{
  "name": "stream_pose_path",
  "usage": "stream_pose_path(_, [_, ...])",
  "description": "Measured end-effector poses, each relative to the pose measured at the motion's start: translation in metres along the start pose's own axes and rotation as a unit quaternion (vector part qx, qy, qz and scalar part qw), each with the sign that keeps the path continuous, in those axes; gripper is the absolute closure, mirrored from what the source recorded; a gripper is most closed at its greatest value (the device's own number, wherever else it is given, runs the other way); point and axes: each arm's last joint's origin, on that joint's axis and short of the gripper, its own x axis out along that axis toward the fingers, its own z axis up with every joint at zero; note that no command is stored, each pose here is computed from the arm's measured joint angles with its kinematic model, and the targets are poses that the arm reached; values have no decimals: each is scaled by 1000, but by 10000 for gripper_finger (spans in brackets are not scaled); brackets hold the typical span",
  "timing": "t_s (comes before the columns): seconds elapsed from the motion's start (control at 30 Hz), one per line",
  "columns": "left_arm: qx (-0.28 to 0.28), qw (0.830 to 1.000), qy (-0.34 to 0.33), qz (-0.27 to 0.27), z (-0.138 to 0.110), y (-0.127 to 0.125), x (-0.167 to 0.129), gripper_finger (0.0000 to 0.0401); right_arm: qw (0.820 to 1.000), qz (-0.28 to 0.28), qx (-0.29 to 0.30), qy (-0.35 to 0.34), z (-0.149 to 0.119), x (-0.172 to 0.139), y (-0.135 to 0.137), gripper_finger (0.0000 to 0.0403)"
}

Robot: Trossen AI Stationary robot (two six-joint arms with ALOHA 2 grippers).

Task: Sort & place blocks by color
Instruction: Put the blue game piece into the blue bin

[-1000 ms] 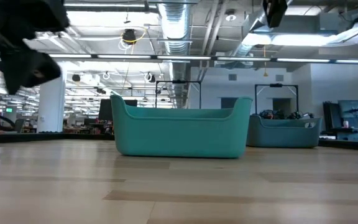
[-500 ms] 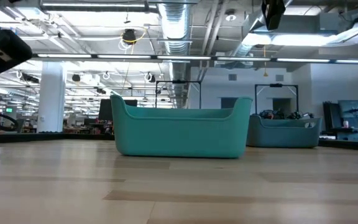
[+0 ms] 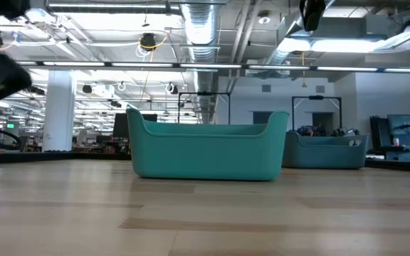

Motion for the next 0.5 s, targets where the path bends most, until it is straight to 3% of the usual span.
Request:
stream_pose_path(0.23, [-22, 994, 97, 47, -18, 9, 22, 90, 1000, 0, 0, -1, 0, 0, 0, 340])
stream_pose_path(0.5, [-22, 990, 107, 87, -23, 13, 33, 92, 1000, -2, -1, -2, 0, 0, 0, 340])
